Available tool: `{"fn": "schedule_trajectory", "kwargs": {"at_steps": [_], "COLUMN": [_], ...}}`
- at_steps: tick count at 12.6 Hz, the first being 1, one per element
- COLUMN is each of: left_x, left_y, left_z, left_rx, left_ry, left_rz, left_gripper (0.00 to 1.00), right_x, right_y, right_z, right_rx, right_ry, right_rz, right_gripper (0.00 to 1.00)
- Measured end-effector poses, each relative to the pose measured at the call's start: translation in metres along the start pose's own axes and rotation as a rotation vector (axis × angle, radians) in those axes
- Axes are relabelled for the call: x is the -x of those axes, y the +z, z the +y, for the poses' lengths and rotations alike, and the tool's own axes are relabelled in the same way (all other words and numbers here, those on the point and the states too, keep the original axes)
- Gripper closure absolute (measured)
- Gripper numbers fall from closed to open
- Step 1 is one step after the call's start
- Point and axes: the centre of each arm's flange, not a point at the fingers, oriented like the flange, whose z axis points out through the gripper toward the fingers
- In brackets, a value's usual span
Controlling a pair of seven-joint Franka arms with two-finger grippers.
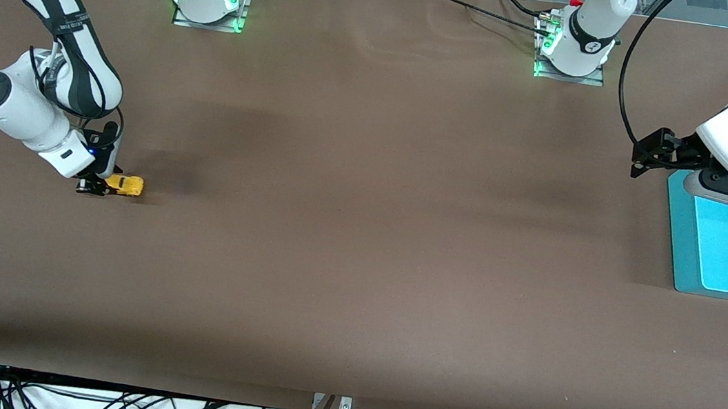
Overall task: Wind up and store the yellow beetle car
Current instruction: 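Open the right gripper to release the car rolling toward the cyan tray, then move the left gripper down toward the car beside the tray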
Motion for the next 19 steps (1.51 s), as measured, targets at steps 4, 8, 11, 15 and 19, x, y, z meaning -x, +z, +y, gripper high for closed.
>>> {"fn": "schedule_trajectory", "kwargs": {"at_steps": [4,8,11,15,19], "left_x": [0.000,0.000,0.001,0.002,0.000], "left_y": [0.000,0.001,0.009,0.043,0.091], "left_z": [0.000,0.000,0.000,0.000,-0.035], "left_rx": [0.000,0.000,0.001,0.003,0.027], "left_ry": [0.000,0.000,0.000,0.000,0.023], "left_rz": [-0.004,-0.005,-0.042,-0.192,-0.301], "left_gripper": [0.00,0.00,0.00,0.00,0.00], "right_x": [-0.014,-0.017,-0.032,-0.085,-0.126], "right_y": [-0.048,-0.151,-0.234,-0.299,-0.322], "right_z": [0.037,0.063,0.054,0.034,0.020], "right_rx": [-0.040,-0.003,0.025,0.047,0.016], "right_ry": [0.004,0.155,0.433,0.877,1.238], "right_rz": [0.022,-0.006,-0.031,-0.048,-0.075], "right_gripper": [0.00,0.00,0.00,0.00,0.00]}}
